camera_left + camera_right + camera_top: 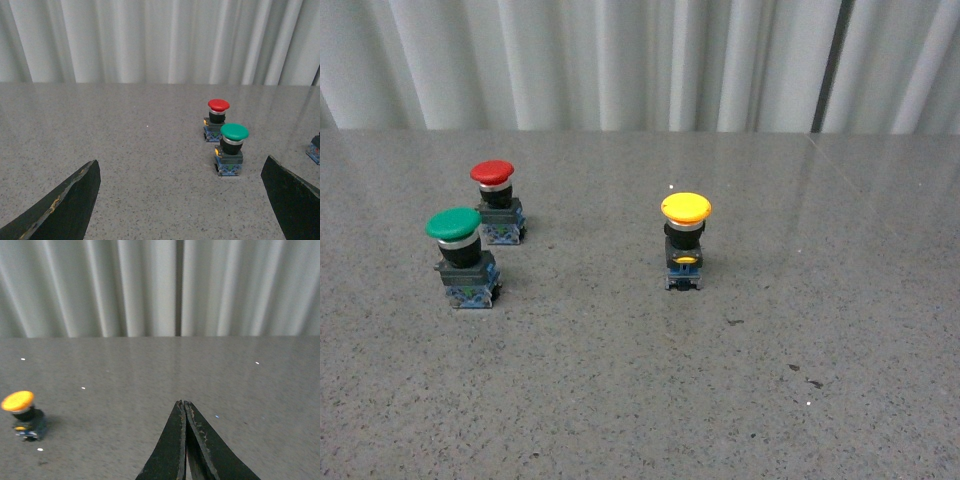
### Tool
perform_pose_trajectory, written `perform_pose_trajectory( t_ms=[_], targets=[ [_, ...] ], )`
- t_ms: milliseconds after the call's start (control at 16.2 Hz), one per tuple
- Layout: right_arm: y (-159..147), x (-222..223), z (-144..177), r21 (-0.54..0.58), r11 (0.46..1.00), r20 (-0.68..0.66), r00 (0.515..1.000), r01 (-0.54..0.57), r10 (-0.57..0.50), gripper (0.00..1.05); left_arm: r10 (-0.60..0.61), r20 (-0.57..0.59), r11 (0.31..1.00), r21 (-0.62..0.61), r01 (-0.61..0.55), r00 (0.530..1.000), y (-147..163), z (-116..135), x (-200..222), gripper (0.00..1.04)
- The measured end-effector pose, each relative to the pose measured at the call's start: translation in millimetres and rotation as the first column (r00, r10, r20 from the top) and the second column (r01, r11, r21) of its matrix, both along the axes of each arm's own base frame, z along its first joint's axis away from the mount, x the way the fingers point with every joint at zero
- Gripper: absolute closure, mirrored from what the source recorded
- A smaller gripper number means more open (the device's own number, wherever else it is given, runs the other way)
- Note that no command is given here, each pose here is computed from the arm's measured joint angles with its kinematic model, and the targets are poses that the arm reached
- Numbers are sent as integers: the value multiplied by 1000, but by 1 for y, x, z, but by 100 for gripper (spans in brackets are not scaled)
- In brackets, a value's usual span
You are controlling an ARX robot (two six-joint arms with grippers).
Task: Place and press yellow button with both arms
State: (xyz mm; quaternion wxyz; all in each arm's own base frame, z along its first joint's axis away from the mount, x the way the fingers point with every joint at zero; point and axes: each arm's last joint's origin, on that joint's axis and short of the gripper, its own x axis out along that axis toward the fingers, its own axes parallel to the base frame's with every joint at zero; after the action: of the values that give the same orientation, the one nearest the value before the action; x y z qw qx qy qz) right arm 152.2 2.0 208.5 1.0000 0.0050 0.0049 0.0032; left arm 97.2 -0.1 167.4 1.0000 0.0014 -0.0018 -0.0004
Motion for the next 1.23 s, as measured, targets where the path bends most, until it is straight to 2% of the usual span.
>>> perform_pose_trajectory(
  t_ms=[123, 862, 1231],
  targets=[
    [-3, -6, -7, 0, 1000, 0, 1000, 25, -25, 103, 0, 0, 1000, 0, 0, 1000, 0, 0, 0, 7],
    [-2, -36, -39, -3, 1000, 13, 1000, 6, -6, 103, 0, 0, 1000, 0, 0, 1000, 0, 0, 0, 7],
    [-2, -43, -38, -4, 1000, 23, 1000, 6, -6, 103, 0, 0, 1000, 0, 0, 1000, 0, 0, 0, 7]
  ],
)
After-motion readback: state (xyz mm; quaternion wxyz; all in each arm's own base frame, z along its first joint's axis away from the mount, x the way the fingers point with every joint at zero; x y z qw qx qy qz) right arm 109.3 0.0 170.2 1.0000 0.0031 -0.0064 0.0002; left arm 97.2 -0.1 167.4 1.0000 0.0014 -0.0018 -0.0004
